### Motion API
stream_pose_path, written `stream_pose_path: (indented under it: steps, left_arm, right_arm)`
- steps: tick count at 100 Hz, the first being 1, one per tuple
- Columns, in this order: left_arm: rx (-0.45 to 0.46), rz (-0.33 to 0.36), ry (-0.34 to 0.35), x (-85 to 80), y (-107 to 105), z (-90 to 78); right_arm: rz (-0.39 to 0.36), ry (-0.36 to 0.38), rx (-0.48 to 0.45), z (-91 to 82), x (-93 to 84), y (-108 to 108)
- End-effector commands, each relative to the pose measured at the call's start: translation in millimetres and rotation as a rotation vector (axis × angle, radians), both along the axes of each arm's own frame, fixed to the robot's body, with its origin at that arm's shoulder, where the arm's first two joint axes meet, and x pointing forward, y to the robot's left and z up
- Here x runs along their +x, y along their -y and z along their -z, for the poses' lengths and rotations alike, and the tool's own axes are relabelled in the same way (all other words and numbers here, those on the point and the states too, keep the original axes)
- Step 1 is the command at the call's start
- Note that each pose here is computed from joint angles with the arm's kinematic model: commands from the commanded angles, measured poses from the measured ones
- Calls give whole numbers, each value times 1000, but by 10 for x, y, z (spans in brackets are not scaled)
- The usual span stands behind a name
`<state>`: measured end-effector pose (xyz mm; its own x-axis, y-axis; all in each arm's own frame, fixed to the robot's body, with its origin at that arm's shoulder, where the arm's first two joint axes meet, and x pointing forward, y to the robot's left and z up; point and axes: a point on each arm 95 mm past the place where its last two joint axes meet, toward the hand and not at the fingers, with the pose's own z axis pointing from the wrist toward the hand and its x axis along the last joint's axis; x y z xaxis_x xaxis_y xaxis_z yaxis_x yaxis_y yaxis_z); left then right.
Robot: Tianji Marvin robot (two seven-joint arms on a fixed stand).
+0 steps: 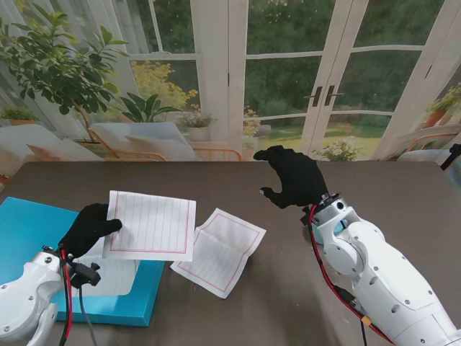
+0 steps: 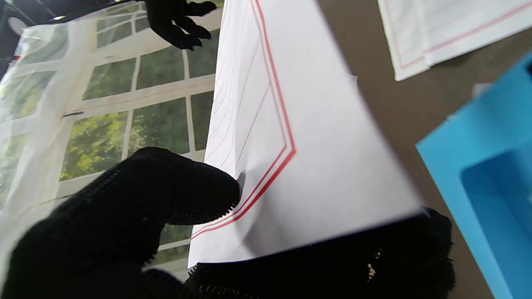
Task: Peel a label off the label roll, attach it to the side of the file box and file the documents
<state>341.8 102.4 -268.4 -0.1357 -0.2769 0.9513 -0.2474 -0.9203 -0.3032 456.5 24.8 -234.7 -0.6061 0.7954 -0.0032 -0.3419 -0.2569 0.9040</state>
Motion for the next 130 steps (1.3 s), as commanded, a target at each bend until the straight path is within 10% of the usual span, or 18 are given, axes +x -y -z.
stream_pose_path:
  steps: [1,44,130]
  left_arm:
    - [24,-25,-24,-97,-95,68]
    - [156,-256,-149,-444,-620,413]
    - [387,-546,-313,-186,-1007,916]
  right_arm:
    - [-13,-15,2,23,-35,-38]
    - [-34,-46,17,80,-93,-72]
    - [-53,-123,1,300,-106,-72]
